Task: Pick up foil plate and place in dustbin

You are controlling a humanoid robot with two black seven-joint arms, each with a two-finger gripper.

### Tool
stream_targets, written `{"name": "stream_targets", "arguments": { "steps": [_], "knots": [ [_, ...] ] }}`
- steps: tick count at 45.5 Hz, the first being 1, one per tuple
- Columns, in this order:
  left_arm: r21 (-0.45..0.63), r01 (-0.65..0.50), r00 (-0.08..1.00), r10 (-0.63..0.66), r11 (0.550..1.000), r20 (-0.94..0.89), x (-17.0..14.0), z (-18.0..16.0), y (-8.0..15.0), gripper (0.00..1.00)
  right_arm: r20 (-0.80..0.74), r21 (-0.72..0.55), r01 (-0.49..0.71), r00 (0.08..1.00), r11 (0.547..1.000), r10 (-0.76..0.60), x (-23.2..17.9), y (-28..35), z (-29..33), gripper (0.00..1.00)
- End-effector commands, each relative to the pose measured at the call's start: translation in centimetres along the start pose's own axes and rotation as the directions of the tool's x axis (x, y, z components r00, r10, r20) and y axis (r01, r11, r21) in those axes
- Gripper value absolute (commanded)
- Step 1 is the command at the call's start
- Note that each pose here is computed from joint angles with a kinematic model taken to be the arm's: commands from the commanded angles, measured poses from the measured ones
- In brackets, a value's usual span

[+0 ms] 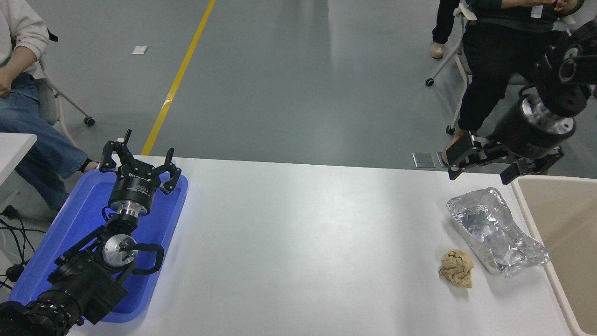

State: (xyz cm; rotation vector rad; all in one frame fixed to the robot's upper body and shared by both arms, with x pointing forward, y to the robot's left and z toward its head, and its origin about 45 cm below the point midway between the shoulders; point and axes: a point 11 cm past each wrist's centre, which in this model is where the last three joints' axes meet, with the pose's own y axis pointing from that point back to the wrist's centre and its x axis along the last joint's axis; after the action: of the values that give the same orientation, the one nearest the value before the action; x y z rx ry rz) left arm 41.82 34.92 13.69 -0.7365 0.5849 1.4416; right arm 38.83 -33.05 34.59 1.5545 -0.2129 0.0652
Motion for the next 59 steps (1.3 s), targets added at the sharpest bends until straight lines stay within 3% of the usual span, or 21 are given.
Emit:
{"name": "stream_targets", "arguments": {
  "steps": [1, 12, 23, 37, 51, 59],
  "knots": [
    [0.000, 0.000, 1.000, 0.000, 1.000, 0.000, 0.0, 0.0, 0.0, 1.00, 0.039, -0.057, -0.065, 0.997, 0.996, 0.068, 1.8, -1.6, 2.8, 1.00],
    [0.000, 0.001, 1.000, -0.001, 1.000, 0.000, 0.0, 0.0, 0.0, 1.00, 0.048, -0.097, -0.136, 0.989, 0.986, 0.141, 2.3, -4.5, 5.1, 1.00],
    [0.000, -0.001, 1.000, 0.001, 1.000, -0.001, 0.0, 0.0, 0.0, 1.00, -0.056, -0.181, -0.222, 0.975, 0.958, 0.215, 3.1, -6.9, 7.3, 1.00],
    [0.000, 0.000, 1.000, 0.000, 1.000, 0.000, 0.0, 0.0, 0.0, 1.00, -0.251, -0.231, -0.301, 0.937, 0.925, 0.242, 2.3, -10.4, 8.8, 1.00],
    [0.000, 0.000, 1.000, 0.000, 1.000, 0.000, 0.0, 0.0, 0.0, 1.00, -0.262, -0.278, -0.336, 0.928, 0.900, 0.266, 1.8, -13.4, 11.7, 1.00],
    [0.000, 0.000, 1.000, 0.000, 1.000, 0.000, 0.0, 0.0, 0.0, 1.00, -0.302, -0.281, -0.342, 0.918, 0.897, 0.256, -0.5, -16.6, 13.1, 1.00]
  ]
}}
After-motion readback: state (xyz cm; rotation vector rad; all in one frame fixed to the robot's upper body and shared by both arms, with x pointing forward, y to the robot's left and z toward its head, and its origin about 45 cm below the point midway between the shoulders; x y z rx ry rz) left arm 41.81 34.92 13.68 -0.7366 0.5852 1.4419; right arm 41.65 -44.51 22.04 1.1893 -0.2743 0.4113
